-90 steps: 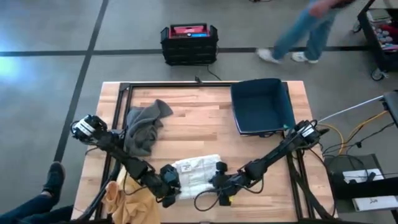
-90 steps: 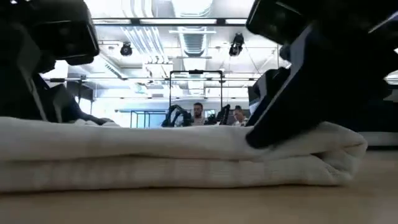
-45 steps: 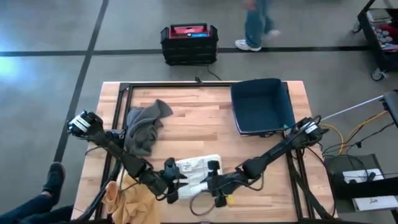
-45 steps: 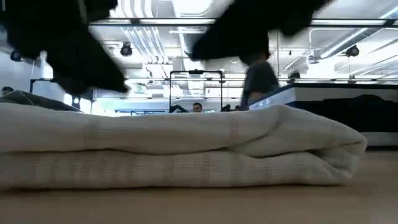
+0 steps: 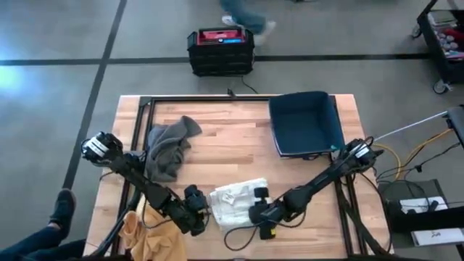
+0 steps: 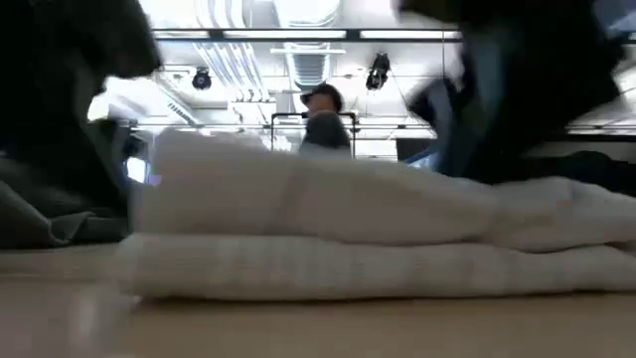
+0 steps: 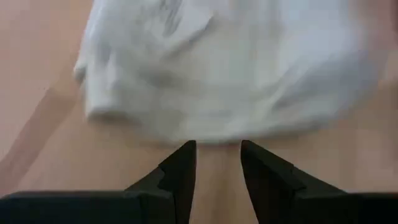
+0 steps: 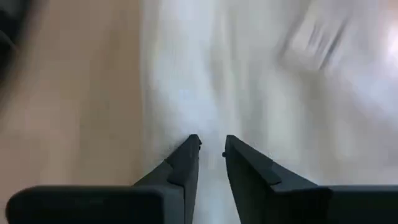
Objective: Fold towel
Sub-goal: Move the folded white towel to the bottom of the blue laundry organizer, then fold the yellow towel
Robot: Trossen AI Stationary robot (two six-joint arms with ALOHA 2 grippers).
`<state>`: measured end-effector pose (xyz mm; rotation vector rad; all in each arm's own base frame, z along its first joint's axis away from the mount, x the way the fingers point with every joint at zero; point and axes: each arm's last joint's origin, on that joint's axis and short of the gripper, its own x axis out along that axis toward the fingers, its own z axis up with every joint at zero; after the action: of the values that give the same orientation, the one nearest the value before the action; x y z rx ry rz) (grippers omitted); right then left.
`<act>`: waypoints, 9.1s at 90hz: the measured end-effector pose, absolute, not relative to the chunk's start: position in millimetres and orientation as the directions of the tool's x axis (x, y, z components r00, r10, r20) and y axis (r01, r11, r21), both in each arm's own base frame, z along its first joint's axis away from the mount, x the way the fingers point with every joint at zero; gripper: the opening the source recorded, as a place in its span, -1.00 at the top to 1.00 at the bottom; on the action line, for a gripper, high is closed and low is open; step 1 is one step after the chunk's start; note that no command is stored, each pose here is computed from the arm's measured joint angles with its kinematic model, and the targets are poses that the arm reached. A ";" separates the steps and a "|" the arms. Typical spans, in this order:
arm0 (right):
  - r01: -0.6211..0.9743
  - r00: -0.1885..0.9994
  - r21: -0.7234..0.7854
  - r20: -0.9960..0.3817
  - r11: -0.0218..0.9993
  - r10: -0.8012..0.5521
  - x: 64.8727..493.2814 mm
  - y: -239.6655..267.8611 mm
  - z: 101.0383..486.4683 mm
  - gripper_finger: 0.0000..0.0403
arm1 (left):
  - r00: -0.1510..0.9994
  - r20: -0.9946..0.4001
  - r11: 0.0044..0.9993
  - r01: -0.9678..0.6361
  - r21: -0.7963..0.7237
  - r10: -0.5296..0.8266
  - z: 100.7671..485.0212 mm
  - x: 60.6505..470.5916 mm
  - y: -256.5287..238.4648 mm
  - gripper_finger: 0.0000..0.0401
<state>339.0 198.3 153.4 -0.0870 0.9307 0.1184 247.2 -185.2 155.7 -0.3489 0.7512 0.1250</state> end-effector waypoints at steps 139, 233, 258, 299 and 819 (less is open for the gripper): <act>0.282 -0.122 -0.375 -0.927 0.883 -0.354 208.6 142.3 138.1 1.00 | 0.760 -0.650 0.951 -0.203 -0.232 0.004 174.4 235.8 -195.1 0.64; 0.423 -0.092 -0.379 -0.922 0.823 -0.377 143.6 168.5 143.9 1.00 | 0.778 -0.628 0.947 -0.214 -0.240 0.017 176.0 237.6 -195.1 0.64; 0.287 0.290 -0.097 -0.939 0.953 -0.183 173.0 226.1 204.9 1.00 | 0.814 -0.576 0.931 -0.150 -0.332 -0.074 222.9 239.0 -197.9 0.64; 0.222 0.740 -0.099 -0.631 0.970 -0.234 257.3 243.4 178.7 0.75 | 0.315 -0.943 0.937 -0.287 -0.201 -0.106 257.8 222.6 -171.0 0.23; 0.218 0.538 -0.282 -0.764 0.934 -0.356 319.7 121.3 217.9 0.89 | 0.400 -0.792 0.799 -0.574 0.176 0.462 280.7 209.9 -153.8 0.96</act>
<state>319.7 121.3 217.9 -0.1597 0.9438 -0.3427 209.9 -153.8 280.7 -0.1319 0.9561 0.6577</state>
